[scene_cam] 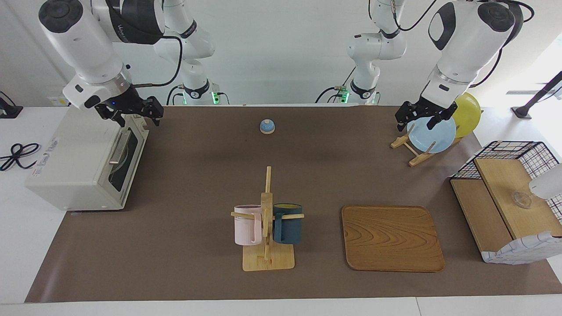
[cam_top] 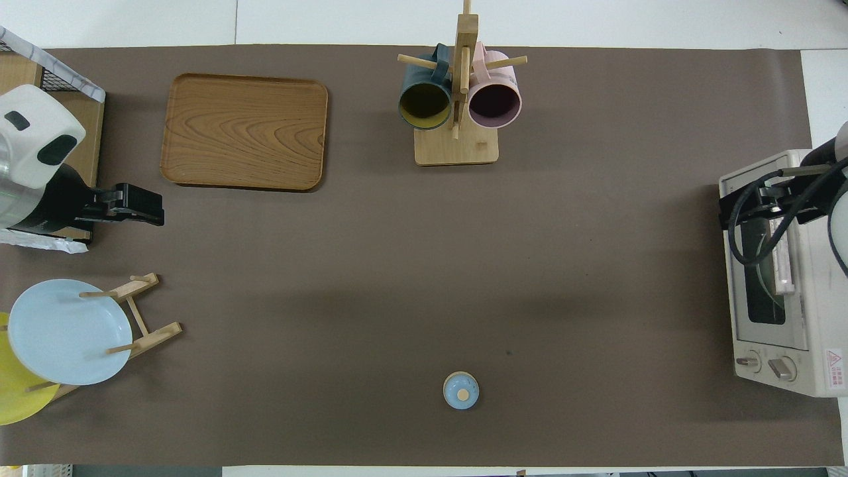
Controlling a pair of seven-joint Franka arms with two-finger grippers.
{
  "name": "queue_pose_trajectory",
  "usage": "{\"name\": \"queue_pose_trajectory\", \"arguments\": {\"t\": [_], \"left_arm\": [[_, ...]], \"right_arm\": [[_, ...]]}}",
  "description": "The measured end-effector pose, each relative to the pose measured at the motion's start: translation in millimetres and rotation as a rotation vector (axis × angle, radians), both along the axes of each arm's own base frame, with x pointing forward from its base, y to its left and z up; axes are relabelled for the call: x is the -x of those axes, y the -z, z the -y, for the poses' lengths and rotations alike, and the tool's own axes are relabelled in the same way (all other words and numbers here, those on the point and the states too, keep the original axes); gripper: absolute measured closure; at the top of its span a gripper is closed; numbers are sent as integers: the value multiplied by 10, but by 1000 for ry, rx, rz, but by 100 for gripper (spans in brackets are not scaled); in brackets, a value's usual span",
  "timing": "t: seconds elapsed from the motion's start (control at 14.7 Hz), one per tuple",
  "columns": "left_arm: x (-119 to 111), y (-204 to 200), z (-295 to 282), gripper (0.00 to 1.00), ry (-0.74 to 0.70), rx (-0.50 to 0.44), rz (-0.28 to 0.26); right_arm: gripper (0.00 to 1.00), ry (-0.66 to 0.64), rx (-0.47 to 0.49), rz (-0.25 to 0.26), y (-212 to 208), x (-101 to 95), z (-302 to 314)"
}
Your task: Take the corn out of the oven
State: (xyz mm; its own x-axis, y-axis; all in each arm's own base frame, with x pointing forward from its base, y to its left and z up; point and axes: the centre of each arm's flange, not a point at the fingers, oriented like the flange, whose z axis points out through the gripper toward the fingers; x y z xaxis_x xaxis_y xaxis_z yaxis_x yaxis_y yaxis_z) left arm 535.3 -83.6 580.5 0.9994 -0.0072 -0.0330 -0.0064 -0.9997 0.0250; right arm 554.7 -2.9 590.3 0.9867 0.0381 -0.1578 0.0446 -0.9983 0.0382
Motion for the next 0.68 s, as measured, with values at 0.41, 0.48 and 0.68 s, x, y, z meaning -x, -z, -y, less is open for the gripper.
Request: {"name": "queue_pose_trajectory", "arguments": {"t": [0.41, 0.48, 0.68], "left_arm": [[0, 0, 0, 0, 0, 0, 0], [0, 0, 0, 0, 0, 0, 0], [0, 0, 0, 0, 0, 0, 0]], "right_arm": [[0, 0, 0, 4, 9, -7, 4], [0, 3, 0, 6, 16, -10, 17], [7, -23, -7, 29, 63, -47, 168]]}}
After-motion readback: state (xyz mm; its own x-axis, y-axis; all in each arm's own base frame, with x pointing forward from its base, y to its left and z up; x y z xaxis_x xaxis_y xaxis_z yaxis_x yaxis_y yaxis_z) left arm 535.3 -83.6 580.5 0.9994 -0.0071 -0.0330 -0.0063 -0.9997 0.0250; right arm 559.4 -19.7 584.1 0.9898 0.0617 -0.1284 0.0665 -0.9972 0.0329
